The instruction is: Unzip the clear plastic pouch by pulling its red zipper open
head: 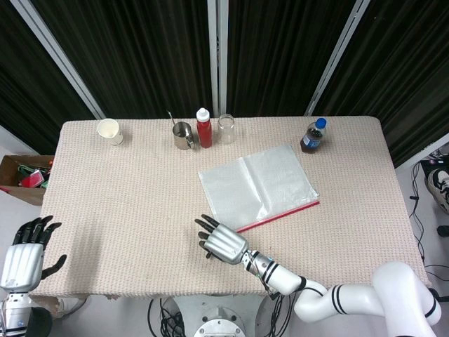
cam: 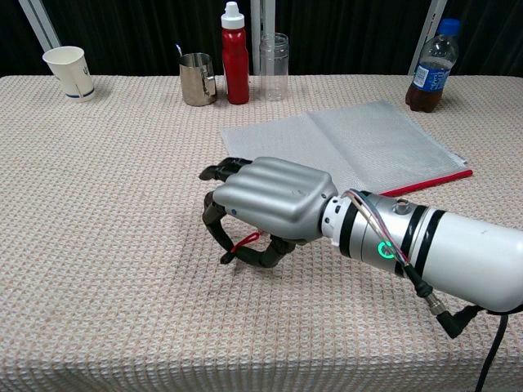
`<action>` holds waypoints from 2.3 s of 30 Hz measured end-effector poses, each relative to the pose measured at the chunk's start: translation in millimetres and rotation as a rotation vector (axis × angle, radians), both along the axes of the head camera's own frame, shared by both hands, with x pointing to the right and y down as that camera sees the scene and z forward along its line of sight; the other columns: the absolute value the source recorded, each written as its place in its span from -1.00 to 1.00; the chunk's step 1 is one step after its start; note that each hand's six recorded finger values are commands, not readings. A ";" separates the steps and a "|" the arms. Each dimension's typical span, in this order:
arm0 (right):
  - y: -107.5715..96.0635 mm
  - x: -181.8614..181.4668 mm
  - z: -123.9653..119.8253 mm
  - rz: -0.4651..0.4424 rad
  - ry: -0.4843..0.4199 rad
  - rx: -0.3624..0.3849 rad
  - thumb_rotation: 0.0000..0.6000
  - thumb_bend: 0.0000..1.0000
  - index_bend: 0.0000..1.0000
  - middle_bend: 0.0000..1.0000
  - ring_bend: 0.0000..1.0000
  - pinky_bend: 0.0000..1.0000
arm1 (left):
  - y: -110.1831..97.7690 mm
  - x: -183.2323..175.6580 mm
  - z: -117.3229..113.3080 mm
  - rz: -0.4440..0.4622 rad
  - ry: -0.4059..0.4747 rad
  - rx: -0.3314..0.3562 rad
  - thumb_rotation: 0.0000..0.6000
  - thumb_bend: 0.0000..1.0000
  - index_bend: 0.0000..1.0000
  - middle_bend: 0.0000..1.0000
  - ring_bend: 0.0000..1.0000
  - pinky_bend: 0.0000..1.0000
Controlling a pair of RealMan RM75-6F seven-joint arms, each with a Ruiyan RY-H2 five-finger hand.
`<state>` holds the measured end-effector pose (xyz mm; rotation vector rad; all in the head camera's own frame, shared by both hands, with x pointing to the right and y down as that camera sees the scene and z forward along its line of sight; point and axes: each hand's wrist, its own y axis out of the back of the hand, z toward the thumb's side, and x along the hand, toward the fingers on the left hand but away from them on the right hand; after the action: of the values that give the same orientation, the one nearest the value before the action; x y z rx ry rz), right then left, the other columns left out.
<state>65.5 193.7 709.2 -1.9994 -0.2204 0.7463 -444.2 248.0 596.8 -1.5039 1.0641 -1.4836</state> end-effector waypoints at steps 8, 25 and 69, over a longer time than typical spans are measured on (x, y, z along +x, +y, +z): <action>-19.2 -7.7 -45.5 -0.002 -0.145 0.118 1.00 -0.04 0.71 -0.26 -0.88 -0.92 | -27.6 35.9 16.0 0.105 0.190 -0.044 1.00 -0.62 -0.52 -0.72 -0.78 -0.71; -50.9 -32.1 -107.2 -0.021 -0.349 0.294 1.00 0.00 0.71 -0.28 -0.88 -0.91 | -106.7 168.6 68.5 0.341 0.782 -0.194 1.00 -0.59 -0.44 -0.75 -0.79 -0.71; -62.7 -50.0 -117.9 0.017 -0.419 0.292 1.00 0.01 0.71 -0.30 -0.88 -0.98 | -109.4 254.8 86.4 0.449 0.954 -0.286 1.00 -0.43 -0.07 -0.73 -0.79 -0.71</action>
<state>15.5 131.0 591.3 -1.8526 -0.5590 0.2759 -189.4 138.6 683.2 -2.5645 0.9128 -0.5795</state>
